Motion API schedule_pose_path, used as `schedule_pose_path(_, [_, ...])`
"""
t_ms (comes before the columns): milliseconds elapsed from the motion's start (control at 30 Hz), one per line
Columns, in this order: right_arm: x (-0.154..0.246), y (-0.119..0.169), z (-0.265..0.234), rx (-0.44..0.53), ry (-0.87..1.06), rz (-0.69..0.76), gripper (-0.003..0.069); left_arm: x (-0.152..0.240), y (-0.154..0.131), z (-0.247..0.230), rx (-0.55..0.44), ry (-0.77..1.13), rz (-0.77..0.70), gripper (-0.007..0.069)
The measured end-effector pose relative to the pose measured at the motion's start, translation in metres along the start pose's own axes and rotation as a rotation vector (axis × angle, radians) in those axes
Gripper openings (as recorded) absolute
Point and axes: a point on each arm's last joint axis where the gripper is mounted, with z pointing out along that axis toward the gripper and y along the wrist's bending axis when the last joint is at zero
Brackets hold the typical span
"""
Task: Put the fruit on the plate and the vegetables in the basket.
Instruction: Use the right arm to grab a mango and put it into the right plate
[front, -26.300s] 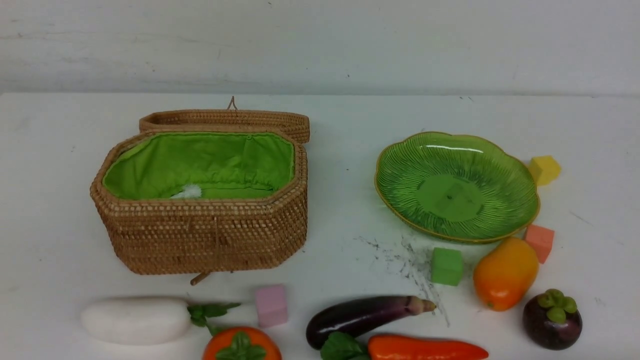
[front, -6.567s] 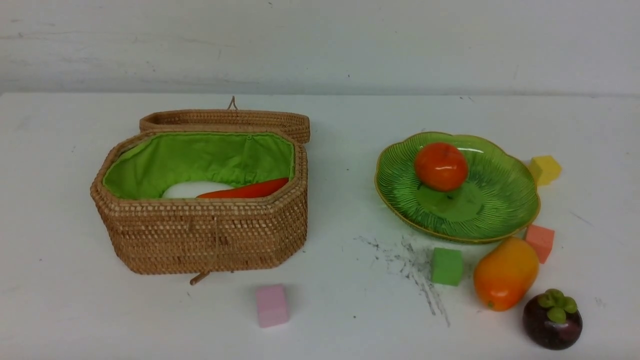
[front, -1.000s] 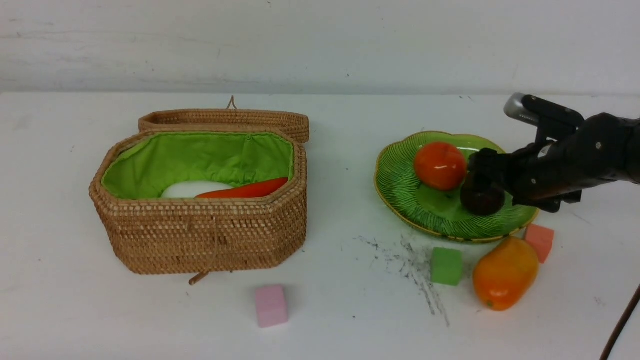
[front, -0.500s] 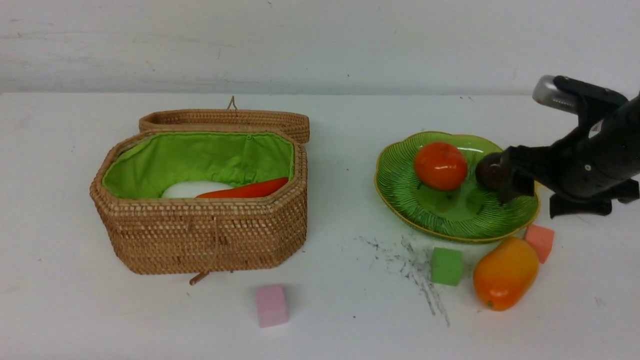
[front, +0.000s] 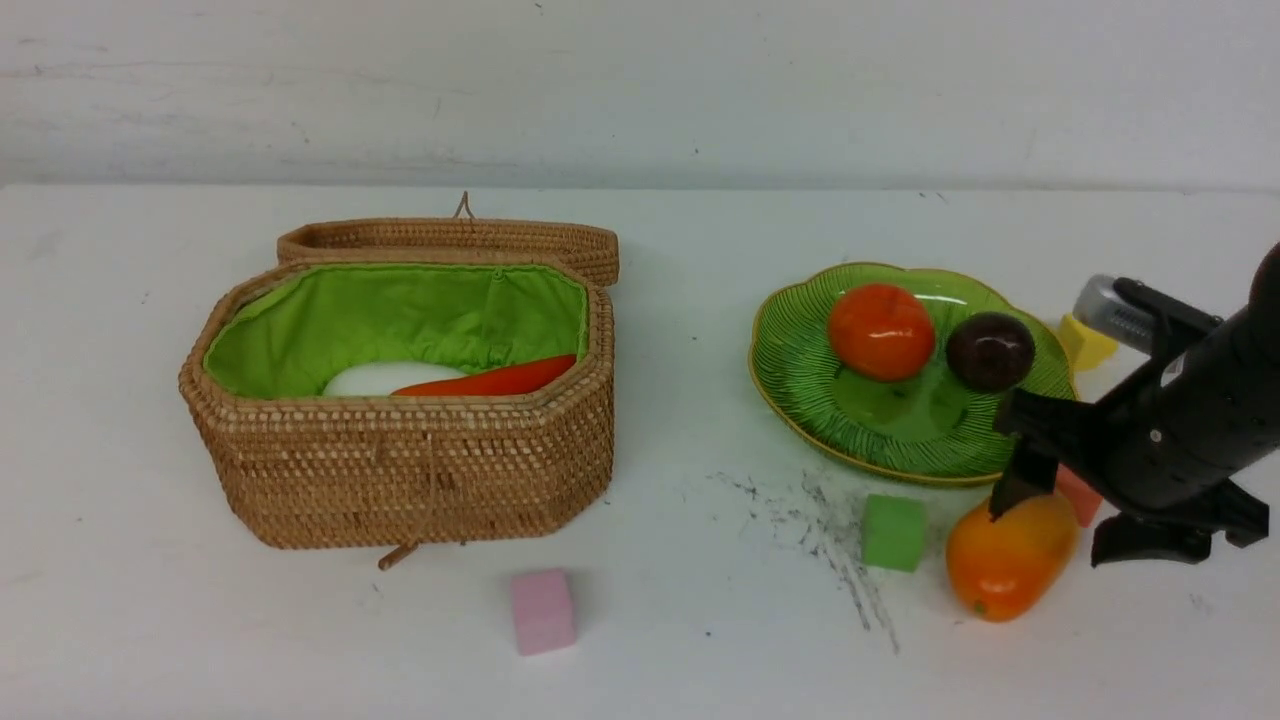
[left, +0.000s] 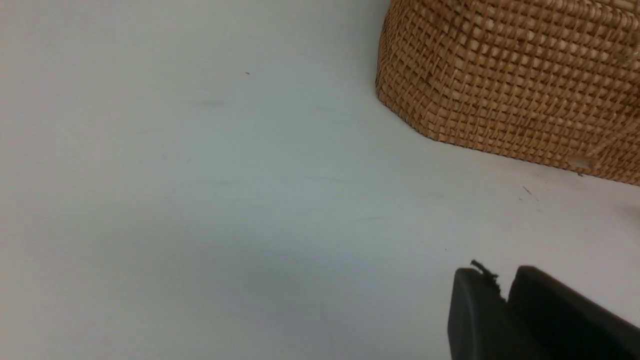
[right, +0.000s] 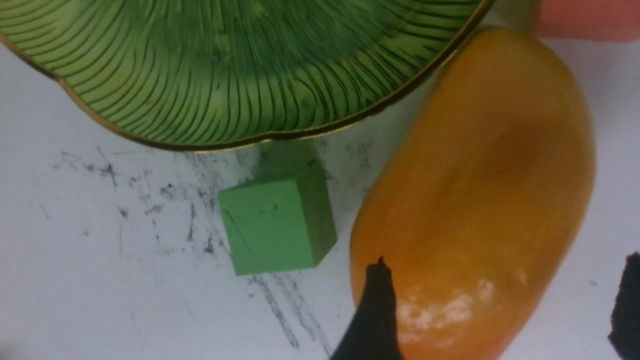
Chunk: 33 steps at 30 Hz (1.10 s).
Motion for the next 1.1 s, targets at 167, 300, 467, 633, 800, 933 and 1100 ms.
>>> schedule_pose_path(167, [-0.002,-0.002,0.017,0.001,0.013,0.028,0.0595,0.000,0.000,0.000,0.000,0.000,0.000,0.0096])
schedule_pose_path(300, [-0.003,-0.003,0.030,0.006,0.021,0.049,0.0595,0.000,0.000,0.000,0.000,0.000,0.000,0.0096])
schedule_pose_path(467, [-0.004,-0.004,0.041,0.006,0.034,0.071,0.0598,0.000,0.000,0.000,0.000,0.000,0.000,0.0099])
schedule_pose_path(633, [-0.004,-0.004,0.043,0.008,0.039,0.059,0.0590,0.000,0.000,0.000,0.000,0.000,0.000,0.0103])
schedule_pose_path(800, [-0.003,-0.004,0.042,0.013,0.060,0.024,0.0573,0.000,0.000,0.000,0.000,0.000,0.000,0.0109])
schedule_pose_path(933, [0.004,-0.003,0.036,-0.004,0.119,-0.028,0.0573,0.000,0.000,0.000,0.000,0.000,0.000,0.0113])
schedule_pose_path(1100, [0.013,0.006,0.008,-0.082,0.151,-0.054,0.0573,0.000,0.000,0.000,0.000,0.000,0.000,0.0113])
